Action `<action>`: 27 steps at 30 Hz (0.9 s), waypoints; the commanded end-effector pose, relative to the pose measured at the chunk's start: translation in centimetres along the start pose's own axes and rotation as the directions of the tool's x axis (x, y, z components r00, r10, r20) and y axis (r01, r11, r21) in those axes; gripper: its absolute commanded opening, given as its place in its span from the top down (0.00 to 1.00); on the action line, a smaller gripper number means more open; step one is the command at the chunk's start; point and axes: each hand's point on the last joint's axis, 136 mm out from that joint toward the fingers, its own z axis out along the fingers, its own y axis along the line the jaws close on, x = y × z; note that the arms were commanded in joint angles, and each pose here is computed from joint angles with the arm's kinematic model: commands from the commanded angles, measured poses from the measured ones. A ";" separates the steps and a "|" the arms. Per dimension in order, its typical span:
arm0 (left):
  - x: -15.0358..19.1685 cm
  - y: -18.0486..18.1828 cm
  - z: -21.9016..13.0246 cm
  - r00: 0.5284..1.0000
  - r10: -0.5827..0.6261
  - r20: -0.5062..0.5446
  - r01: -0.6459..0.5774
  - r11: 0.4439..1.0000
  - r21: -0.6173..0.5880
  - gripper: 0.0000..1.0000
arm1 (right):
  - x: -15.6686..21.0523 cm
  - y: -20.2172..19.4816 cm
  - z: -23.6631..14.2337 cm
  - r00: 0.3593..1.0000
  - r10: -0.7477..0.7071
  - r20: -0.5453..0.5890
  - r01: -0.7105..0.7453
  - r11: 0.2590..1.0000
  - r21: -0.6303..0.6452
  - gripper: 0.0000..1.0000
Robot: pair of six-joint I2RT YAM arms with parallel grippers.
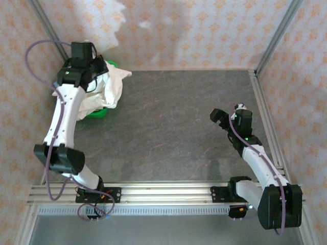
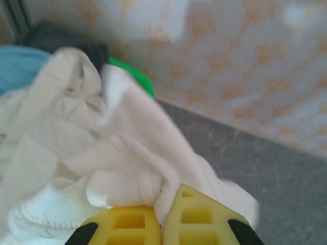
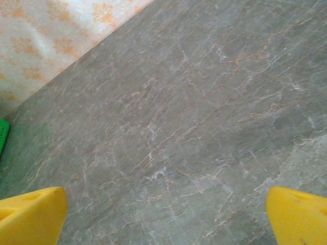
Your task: Fold and stack the t-shirts
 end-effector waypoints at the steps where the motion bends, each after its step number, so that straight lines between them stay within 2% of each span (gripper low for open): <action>1: -3.3 2.4 -1.4 0.986 -0.054 0.158 0.070 0.993 -0.095 1.00 | -1.0 1.5 -0.5 1.000 -0.011 0.021 0.012 0.999 -0.050 0.01; 7: -5.0 6.0 -2.8 0.976 -0.064 0.209 0.117 0.960 -0.253 1.00 | -0.8 0.9 -0.8 1.000 -0.011 0.023 0.012 1.000 -0.019 0.01; 10: -5.6 7.4 -2.8 0.971 -0.115 0.209 0.168 0.951 -0.259 1.00 | -0.8 0.7 -0.9 1.000 -0.013 0.023 0.013 1.000 -0.007 0.01; 12: -6.1 6.4 -3.1 0.971 -0.127 0.202 0.171 0.961 -0.215 1.00 | -0.9 0.8 -0.9 1.000 -0.010 0.023 0.010 1.000 -0.012 0.01; 14: -6.6 2.4 -3.7 0.975 -0.106 0.195 0.123 0.990 -0.074 1.00 | -1.1 1.1 -0.9 1.000 -0.004 0.025 0.005 1.000 -0.023 0.01; 17: -6.5 -6.7 -7.5 0.973 0.051 0.226 -0.076 0.992 0.101 1.00 | -1.4 2.0 -1.1 1.000 0.008 0.028 -0.006 0.998 -0.061 0.01; 19: -5.7 -13.4 -11.1 0.952 0.147 0.269 -0.214 0.946 0.242 1.00 | -1.7 2.5 -1.2 0.999 0.016 0.033 -0.013 0.996 -0.086 0.01; 22: -4.2 -21.0 -16.2 0.924 0.204 0.323 -0.338 0.831 0.441 1.00 | -2.1 3.1 -1.6 0.999 0.019 0.043 -0.014 0.994 -0.106 0.01; 25: -2.7 -25.2 -19.5 0.912 0.214 0.349 -0.387 0.731 0.563 1.00 | -2.4 3.1 -2.1 0.998 0.013 0.058 -0.007 0.995 -0.098 0.01; 27: -2.3 -26.3 -20.0 0.921 0.193 0.339 -0.372 0.700 0.610 1.00 | -2.6 2.9 -2.5 0.998 0.006 0.069 -0.001 0.997 -0.081 0.01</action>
